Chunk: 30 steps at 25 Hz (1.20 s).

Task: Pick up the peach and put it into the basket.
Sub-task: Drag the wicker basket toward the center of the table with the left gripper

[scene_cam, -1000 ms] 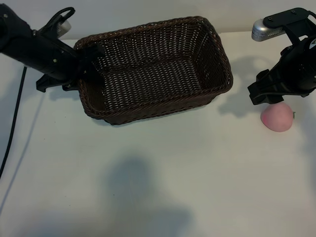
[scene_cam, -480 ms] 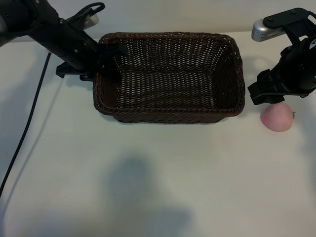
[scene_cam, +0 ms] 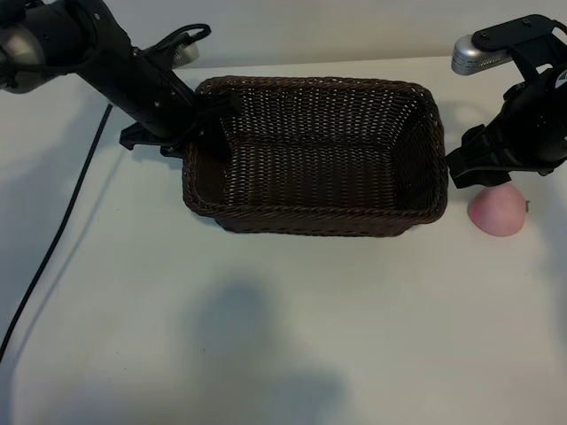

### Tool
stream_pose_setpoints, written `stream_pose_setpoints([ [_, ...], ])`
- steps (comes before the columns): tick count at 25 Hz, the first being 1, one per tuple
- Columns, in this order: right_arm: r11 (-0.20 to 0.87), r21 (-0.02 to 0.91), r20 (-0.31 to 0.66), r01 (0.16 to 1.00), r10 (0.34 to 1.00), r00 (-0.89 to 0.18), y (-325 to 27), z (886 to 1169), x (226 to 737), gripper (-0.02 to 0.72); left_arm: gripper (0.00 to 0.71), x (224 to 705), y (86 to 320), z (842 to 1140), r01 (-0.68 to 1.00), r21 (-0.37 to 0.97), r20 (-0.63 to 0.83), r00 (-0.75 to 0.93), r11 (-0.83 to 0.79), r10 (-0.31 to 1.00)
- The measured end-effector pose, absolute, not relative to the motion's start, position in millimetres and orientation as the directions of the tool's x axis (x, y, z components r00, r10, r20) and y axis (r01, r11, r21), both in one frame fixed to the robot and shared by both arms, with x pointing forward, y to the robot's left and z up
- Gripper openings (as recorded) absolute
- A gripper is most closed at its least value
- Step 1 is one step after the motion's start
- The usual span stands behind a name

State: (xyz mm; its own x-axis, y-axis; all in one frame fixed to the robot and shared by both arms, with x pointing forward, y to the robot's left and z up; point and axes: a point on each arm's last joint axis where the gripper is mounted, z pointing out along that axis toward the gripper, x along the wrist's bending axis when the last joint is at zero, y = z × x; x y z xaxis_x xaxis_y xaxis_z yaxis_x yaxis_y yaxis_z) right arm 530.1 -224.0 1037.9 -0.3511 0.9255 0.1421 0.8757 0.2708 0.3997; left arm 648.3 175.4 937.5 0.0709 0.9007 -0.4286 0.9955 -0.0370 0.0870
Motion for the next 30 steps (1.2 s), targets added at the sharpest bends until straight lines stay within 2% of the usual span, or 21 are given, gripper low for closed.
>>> stream_pose_setpoints([
  [11,0.271,0.395,0.144,0.878,0.925,-0.351,-224,1038,530,0.54,0.281,653,174,931,0.995,0.074,-0.432,-0.023,0.061,0.902],
  [14,0.271,0.395,0.144,0.878,0.925,-0.351,-224,1038,530,0.54,0.244,653,174,928,0.995,0.068,-0.43,-0.042,0.079,0.902],
  [16,0.272,0.394,0.144,0.878,0.925,-0.351,-224,1038,530,0.54,0.244,653,175,926,0.993,0.071,-0.428,-0.054,0.093,0.902],
  [20,0.272,0.394,0.144,0.878,0.925,-0.351,-224,1038,530,0.54,0.219,651,175,922,0.993,0.065,-0.423,-0.06,0.096,0.904],
  [30,0.272,0.394,0.144,0.878,0.925,-0.352,-224,1038,530,0.54,0.215,650,175,922,0.996,0.085,-0.419,0.009,0.029,0.908],
])
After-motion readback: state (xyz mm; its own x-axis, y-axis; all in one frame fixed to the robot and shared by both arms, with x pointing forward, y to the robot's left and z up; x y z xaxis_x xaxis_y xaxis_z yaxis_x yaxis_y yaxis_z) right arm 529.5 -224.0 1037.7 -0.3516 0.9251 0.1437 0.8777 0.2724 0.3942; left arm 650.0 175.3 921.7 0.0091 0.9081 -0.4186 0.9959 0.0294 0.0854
